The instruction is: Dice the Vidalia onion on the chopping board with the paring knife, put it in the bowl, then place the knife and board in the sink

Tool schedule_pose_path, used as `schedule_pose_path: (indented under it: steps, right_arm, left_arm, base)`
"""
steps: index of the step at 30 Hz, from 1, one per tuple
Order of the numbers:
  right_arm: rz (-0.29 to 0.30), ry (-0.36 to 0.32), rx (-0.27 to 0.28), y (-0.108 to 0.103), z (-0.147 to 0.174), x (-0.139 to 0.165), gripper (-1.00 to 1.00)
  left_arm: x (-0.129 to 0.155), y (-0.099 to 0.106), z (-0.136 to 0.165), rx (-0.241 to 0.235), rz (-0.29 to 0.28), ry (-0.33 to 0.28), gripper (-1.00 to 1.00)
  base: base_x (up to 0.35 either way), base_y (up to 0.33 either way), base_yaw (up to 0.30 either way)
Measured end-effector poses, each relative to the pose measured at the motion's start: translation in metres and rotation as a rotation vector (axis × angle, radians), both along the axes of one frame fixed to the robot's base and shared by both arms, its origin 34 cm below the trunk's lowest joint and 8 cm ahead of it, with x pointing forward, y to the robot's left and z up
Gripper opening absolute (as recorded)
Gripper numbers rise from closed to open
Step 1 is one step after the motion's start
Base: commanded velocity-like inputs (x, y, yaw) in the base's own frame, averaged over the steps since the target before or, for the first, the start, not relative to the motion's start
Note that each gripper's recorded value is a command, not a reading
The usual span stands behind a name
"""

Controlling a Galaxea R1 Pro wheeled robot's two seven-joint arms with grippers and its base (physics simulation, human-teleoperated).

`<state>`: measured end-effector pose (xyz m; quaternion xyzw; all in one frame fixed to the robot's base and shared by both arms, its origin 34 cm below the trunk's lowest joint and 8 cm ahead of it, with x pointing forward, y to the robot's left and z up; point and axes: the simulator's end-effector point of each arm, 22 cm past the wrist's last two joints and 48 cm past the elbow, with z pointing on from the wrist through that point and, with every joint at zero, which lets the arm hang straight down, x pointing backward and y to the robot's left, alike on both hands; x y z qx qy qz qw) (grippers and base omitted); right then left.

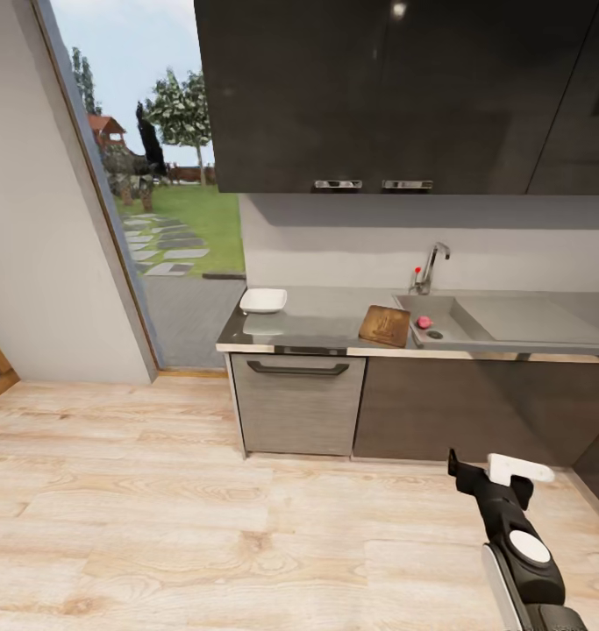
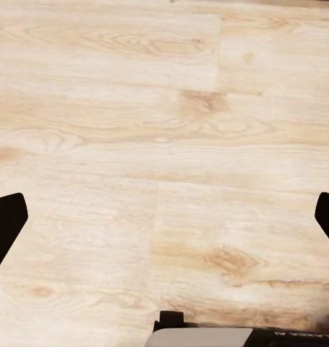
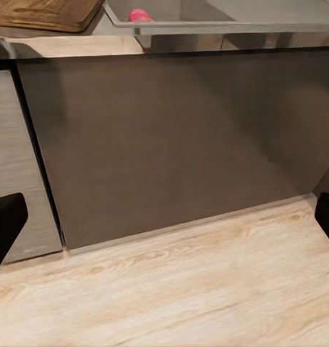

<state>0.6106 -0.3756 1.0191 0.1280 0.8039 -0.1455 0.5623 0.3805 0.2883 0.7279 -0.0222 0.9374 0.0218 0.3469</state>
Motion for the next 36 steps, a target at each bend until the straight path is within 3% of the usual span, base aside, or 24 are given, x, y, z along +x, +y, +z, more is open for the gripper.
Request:
schedule_pose_path:
  steps: [12,36]
  right_arm:
    - [0.005,-0.009,0.018,0.008,0.002,0.002,1.0]
    - [0.005,-0.031,0.019,0.009,0.012,0.001,1.0]
  left_arm:
    - [-0.006,0.0,-0.004,-0.001,0.002,0.013,1.0]
    - [-0.006,0.001,-0.003,-0.001,0.003,0.006,1.0]
  base:
    - [0.235,0.058,-0.094]
    - [0.25,0.204,-0.183]
